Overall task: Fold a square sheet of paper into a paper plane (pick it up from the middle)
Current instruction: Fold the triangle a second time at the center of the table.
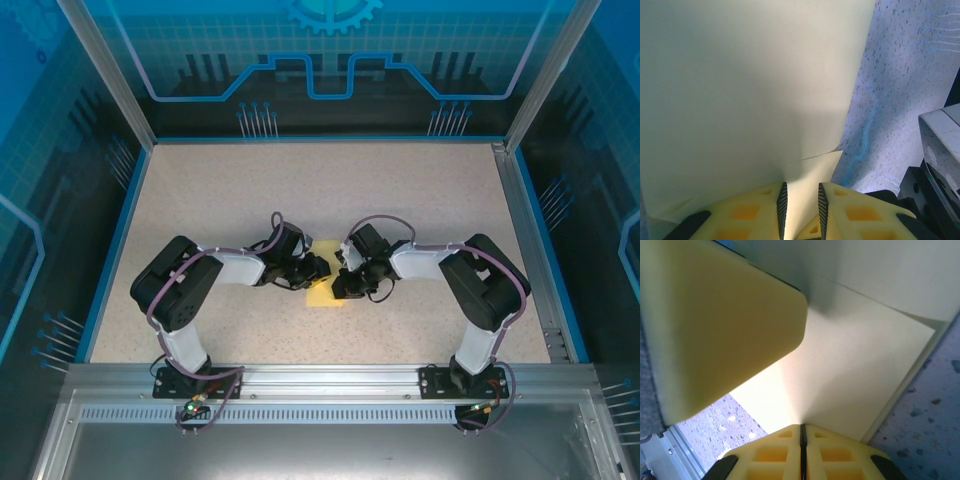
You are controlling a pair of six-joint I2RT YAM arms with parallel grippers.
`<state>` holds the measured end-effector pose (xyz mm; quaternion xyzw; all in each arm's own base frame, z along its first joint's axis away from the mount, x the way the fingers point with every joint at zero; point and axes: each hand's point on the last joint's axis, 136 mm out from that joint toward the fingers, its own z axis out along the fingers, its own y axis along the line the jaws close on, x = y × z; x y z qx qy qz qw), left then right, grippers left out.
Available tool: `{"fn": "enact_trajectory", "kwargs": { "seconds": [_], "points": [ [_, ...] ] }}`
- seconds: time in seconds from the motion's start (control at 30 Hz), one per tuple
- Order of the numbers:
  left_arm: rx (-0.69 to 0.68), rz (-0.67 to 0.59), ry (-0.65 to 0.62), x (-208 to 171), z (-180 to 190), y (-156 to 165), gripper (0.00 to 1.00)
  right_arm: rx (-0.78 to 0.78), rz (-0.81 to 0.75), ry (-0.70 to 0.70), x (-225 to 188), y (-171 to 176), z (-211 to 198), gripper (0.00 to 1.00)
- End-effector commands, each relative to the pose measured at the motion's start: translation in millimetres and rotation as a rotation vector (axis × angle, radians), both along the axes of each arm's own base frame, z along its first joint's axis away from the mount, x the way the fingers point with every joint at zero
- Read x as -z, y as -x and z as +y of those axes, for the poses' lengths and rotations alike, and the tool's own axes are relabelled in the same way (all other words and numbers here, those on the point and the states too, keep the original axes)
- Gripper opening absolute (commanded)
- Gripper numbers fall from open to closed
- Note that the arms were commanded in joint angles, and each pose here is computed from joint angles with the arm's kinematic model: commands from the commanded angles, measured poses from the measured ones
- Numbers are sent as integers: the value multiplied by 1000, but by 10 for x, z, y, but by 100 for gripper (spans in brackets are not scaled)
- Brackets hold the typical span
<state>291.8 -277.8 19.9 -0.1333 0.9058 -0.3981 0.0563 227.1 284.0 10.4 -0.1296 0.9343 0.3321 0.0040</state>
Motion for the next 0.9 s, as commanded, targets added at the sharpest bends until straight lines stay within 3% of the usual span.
{"fn": "enact_trajectory", "kwargs": {
  "seconds": [0.0,0.27,0.63,0.87],
  "points": [
    [16,77,-80,283,118,217,27,-4,73,69,185,175,-140,9],
    [15,76,-81,282,127,226,26,-14,62,-43,-122,195,-16,10],
    [17,74,-87,283,141,239,26,46,156,88,301,320,-273,9],
    [18,72,-85,272,133,228,26,44,55,43,-81,188,-233,12]
  ]
}}
